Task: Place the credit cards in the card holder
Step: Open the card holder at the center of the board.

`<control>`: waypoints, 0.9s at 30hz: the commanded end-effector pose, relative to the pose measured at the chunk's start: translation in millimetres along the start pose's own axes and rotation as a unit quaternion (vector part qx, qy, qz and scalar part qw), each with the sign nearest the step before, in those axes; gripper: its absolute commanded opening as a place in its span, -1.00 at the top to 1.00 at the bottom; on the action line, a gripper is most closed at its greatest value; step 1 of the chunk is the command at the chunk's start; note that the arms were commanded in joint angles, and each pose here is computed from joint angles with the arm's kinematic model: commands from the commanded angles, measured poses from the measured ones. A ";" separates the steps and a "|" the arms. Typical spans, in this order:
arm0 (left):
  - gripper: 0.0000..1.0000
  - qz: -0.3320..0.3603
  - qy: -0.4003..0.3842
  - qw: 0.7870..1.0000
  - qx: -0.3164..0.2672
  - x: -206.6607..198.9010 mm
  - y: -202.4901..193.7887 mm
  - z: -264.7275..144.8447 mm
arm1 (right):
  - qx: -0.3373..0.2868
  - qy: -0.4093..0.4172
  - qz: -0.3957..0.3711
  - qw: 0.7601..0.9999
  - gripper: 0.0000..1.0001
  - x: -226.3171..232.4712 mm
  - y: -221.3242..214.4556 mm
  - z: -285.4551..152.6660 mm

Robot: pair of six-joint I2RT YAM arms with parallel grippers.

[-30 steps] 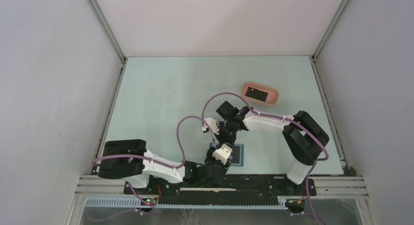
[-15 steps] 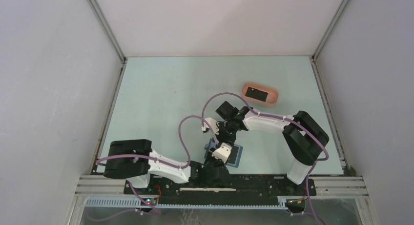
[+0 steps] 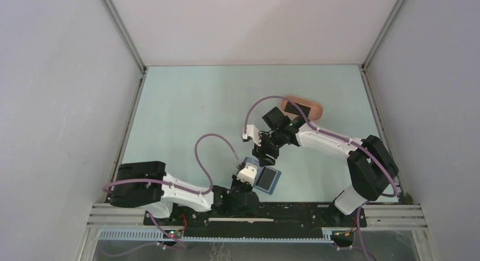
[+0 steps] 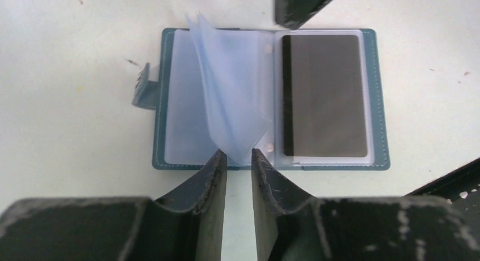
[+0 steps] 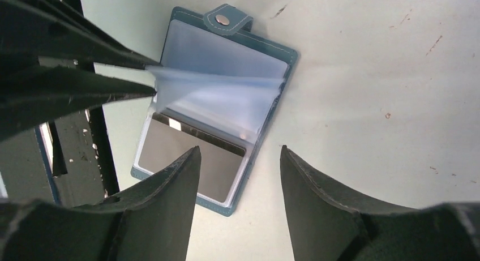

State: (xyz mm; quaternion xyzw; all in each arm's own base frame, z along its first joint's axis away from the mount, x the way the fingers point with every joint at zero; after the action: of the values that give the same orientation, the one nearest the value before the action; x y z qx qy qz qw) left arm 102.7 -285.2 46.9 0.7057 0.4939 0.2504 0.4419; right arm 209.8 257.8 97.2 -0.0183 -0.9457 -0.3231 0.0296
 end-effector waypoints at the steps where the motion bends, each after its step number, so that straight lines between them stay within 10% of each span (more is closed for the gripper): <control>1: 0.47 -0.075 0.005 0.997 -0.016 14.2 6.4 1.2 | -0.040 0.031 0.028 0.998 -0.23 2.9 11.4 -9.0; 18: 0.41 -0.259 -0.039 0.965 -0.009 56.3 4.3 -8.8 | 0.038 0.112 0.210 0.971 0.67 13.5 12.2 53.6; 27: -0.18 -0.291 -0.170 0.938 -0.085 58.0 47.2 -44.2 | 0.053 0.099 0.216 0.970 0.69 5.2 19.6 57.9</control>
State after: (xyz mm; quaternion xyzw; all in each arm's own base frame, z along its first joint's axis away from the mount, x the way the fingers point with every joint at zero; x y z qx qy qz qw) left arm 113.7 -223.1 88.3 0.5324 0.6056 0.0503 0.5893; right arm 196.9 304.0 46.4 -0.1843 -0.9302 -0.2459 0.2007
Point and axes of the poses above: each gripper's point midway between its finger pads, its own z axis out along the fingers, its own x axis along the line the jaws close on, y = z × x, the point moved 3 cm from there along -z, back along the fingers, and after that the axes turned 5 degrees about -z, right-handed, at the moved point
